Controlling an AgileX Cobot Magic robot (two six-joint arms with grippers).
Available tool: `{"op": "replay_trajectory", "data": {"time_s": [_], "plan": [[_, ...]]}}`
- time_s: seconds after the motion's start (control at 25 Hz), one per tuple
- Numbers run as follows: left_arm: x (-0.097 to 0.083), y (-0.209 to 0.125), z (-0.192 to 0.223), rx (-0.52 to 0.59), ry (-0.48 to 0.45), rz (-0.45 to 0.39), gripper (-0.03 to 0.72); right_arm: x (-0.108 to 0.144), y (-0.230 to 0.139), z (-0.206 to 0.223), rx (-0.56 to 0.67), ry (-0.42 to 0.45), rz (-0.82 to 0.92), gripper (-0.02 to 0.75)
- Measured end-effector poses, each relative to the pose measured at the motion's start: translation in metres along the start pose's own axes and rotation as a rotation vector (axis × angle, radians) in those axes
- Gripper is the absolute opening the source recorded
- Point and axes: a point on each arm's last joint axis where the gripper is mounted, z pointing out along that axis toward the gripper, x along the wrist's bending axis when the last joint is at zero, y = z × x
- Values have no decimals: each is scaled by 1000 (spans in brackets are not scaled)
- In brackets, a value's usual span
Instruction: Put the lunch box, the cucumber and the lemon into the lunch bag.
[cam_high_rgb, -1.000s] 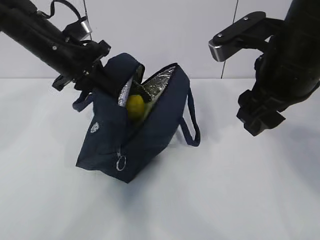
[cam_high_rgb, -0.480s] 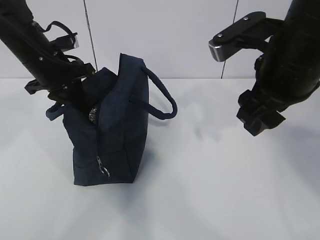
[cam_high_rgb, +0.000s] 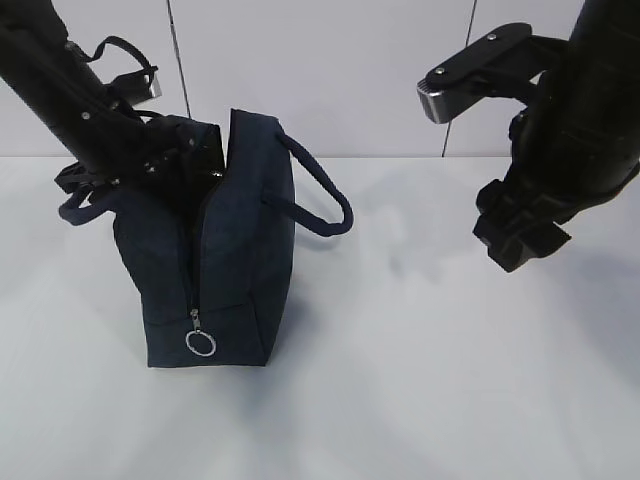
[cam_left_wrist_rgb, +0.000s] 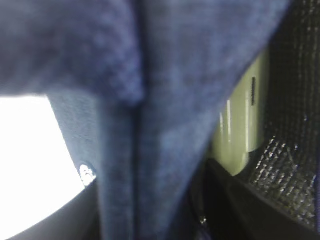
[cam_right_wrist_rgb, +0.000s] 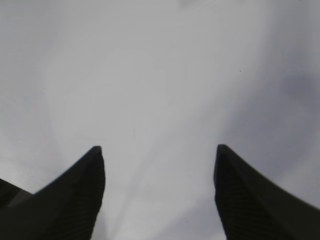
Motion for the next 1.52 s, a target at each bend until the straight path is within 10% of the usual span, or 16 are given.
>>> {"op": "replay_trajectory", "data": {"time_s": [0.76,1.52], "plan": [[-20,16,-31,-84,-36,30,531,0,0,0,0,0,2,493],[-43,-8,-113,-270,73,136,513,7,3,-6,-86,91,92,493]]}}
